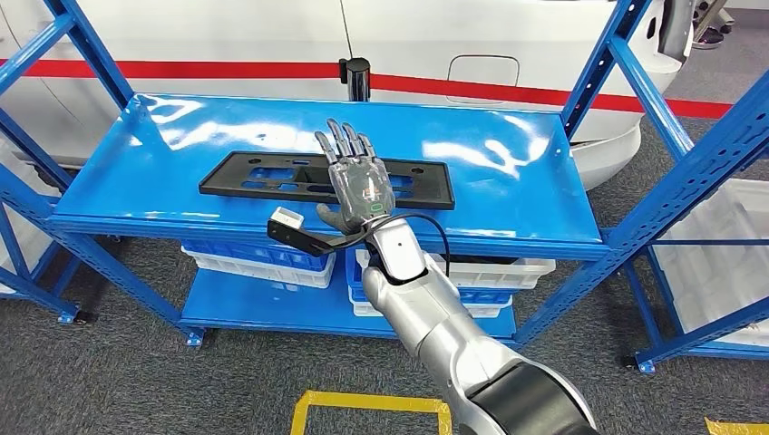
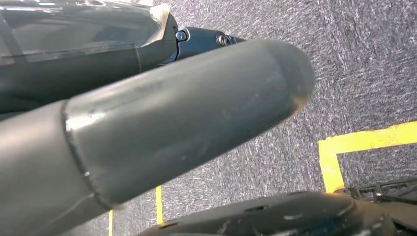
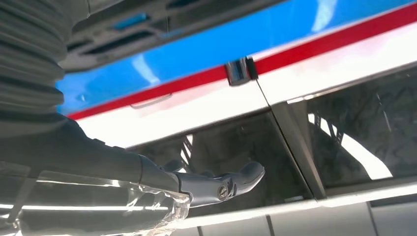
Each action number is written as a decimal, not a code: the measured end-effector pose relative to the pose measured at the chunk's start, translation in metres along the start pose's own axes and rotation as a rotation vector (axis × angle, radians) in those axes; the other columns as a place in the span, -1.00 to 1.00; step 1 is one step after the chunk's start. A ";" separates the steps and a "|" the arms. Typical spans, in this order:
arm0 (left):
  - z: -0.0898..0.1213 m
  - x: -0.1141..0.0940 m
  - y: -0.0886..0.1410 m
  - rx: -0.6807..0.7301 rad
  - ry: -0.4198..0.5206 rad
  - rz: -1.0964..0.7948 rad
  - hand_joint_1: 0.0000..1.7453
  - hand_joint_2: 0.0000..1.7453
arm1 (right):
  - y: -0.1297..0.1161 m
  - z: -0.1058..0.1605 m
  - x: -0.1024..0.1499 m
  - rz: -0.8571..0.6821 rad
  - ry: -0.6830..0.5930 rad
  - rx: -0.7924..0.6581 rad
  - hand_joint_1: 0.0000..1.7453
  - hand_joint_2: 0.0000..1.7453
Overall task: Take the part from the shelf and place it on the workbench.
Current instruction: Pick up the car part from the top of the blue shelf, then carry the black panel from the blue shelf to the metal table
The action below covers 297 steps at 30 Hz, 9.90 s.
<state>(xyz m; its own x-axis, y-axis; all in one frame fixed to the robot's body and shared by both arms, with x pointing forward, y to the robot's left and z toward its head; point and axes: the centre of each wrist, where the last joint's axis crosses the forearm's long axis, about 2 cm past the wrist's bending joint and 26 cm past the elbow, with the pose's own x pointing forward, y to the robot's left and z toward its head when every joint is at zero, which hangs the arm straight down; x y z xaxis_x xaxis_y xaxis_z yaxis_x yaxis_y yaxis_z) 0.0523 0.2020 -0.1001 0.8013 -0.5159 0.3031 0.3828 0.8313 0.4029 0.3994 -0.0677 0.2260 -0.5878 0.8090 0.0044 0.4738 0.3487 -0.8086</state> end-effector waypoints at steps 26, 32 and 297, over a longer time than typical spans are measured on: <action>0.003 0.002 -0.005 0.012 0.080 0.042 -1.00 -1.00 | 0.030 0.051 0.017 -0.085 0.065 0.110 -1.00 1.00; 0.003 0.002 -0.005 0.020 0.111 0.053 -1.00 -1.00 | 0.025 0.043 0.033 -0.114 0.065 0.085 -1.00 1.00; 0.010 0.012 -0.019 -0.038 0.186 0.150 -1.00 -1.00 | -0.147 0.260 -0.149 -0.872 0.105 -0.062 1.00 1.00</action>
<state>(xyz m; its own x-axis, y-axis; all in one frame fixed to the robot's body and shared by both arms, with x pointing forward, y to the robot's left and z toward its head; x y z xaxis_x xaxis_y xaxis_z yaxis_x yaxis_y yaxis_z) 0.0504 0.1780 -0.0956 0.9201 -0.3421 0.1908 0.2677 0.9047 0.3313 0.2467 -0.3626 0.1916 -0.6950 0.2810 0.6618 -0.0790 0.8850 -0.4588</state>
